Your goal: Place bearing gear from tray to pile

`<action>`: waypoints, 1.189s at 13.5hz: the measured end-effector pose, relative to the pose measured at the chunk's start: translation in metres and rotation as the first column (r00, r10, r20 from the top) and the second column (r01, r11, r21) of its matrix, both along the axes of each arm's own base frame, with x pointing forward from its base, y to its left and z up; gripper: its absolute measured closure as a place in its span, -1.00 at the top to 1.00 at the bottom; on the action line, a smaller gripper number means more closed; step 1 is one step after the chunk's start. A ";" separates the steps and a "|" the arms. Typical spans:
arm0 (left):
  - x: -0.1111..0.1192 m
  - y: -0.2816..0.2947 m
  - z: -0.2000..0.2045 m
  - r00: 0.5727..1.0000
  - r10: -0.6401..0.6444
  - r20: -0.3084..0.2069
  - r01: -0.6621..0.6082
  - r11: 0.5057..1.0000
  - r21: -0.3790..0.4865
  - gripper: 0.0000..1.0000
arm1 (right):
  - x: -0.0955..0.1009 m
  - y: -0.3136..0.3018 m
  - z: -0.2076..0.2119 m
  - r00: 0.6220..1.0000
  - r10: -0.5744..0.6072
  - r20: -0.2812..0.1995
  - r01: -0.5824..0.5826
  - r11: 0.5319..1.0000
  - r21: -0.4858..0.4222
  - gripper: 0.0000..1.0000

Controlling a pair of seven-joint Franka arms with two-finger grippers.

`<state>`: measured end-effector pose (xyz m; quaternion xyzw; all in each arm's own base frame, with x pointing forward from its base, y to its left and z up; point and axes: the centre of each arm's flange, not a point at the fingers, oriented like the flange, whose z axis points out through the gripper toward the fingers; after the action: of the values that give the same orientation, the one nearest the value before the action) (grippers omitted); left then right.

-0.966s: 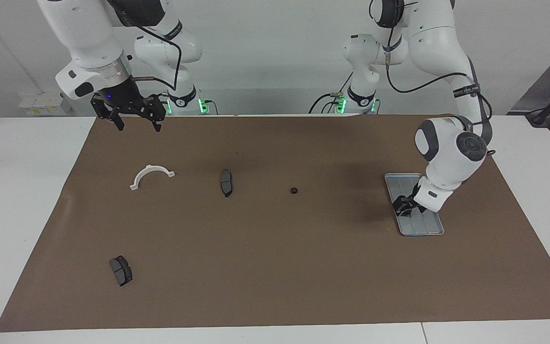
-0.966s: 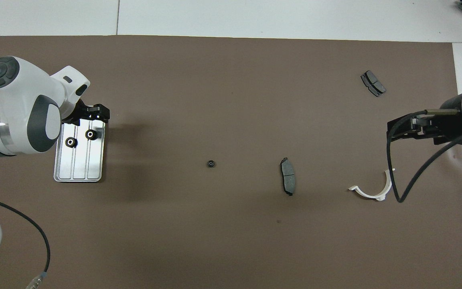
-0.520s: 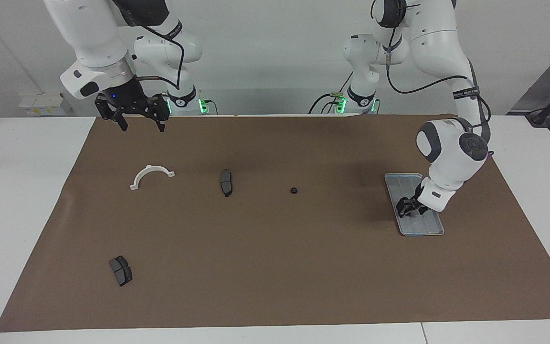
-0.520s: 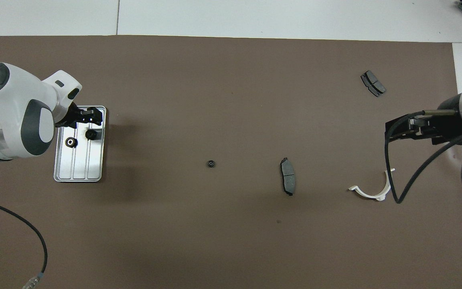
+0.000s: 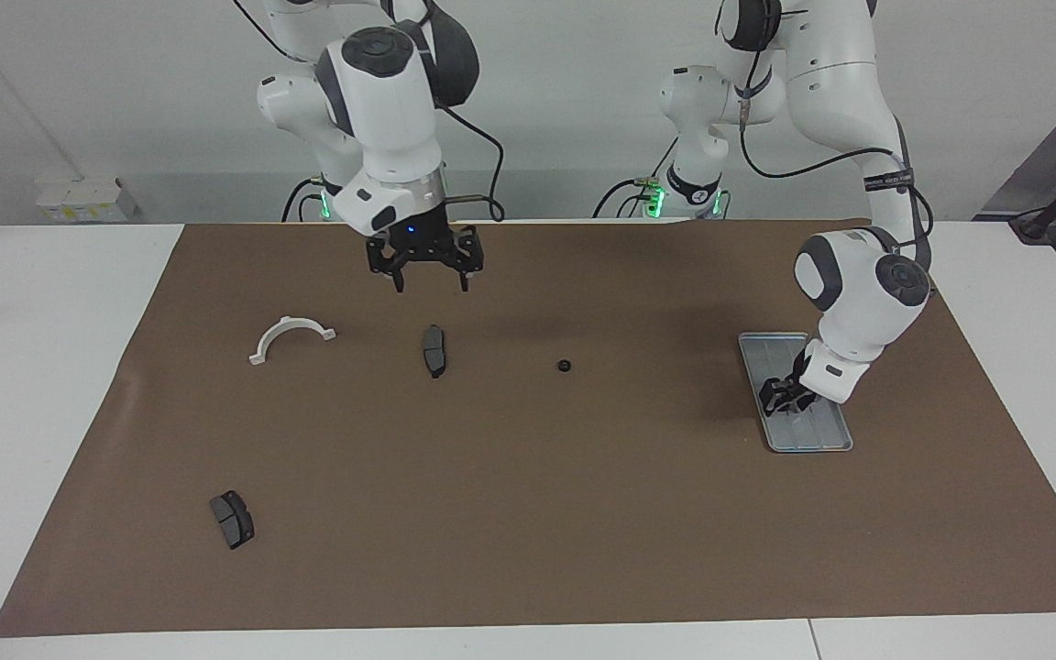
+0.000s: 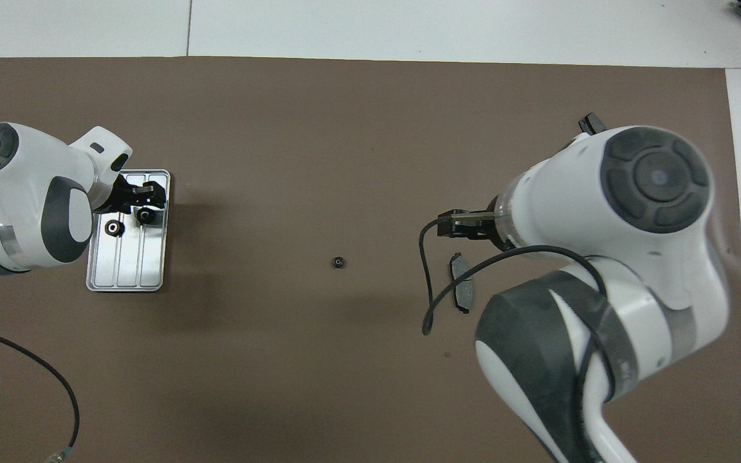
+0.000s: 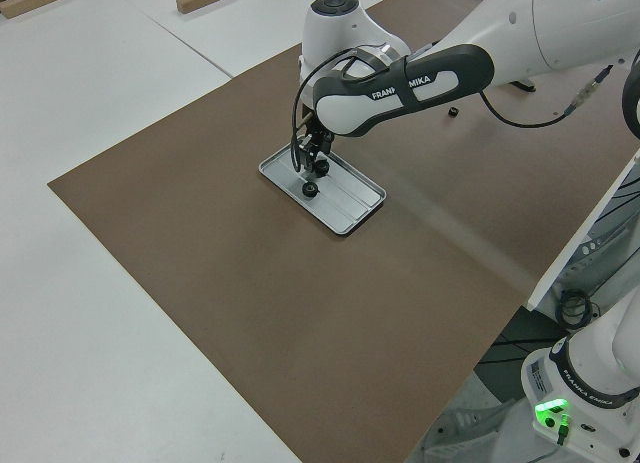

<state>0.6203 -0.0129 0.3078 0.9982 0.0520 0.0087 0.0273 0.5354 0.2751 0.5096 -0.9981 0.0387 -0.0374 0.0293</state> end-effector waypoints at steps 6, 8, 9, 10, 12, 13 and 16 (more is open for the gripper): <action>-0.006 0.005 -0.006 1.000 0.009 -0.016 -0.009 1.000 -0.001 0.15 | -0.011 0.114 -0.110 1.000 -0.027 0.013 0.027 1.000 -0.009 1.00; -0.009 0.004 -0.008 1.000 0.006 -0.022 -0.006 1.000 -0.002 0.08 | -0.016 0.131 -0.136 1.000 -0.016 0.008 0.016 1.000 -0.019 1.00; -0.010 0.003 -0.008 1.000 0.004 -0.024 -0.005 1.000 -0.004 0.08 | -0.021 0.144 -0.154 1.000 -0.017 0.009 0.017 1.000 -0.020 1.00; -0.012 0.002 -0.008 1.000 0.004 -0.025 -0.004 1.000 -0.004 0.03 | -0.027 0.155 -0.169 1.000 -0.015 0.015 0.016 0.999 -0.030 1.00; -0.014 0.002 -0.007 1.000 0.004 -0.027 -0.004 1.000 -0.005 -0.03 | -0.031 0.167 -0.189 1.000 -0.009 0.020 0.010 0.999 -0.036 0.96; -0.016 0.002 -0.007 1.000 0.004 -0.029 -0.004 1.000 -0.006 -0.03 | -0.031 0.169 -0.196 1.000 -0.005 0.024 0.006 0.999 -0.032 0.92; -0.018 0.002 -0.007 1.000 0.004 -0.030 -0.004 1.000 -0.007 -0.10 | -0.026 0.169 -0.201 0.999 -0.006 0.037 0.007 1.000 -0.024 0.61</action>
<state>0.6024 -0.0105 0.3011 0.9980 0.0546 -0.0064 0.0300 0.5093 0.4440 0.3086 -0.9974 0.0409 -0.0565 0.0179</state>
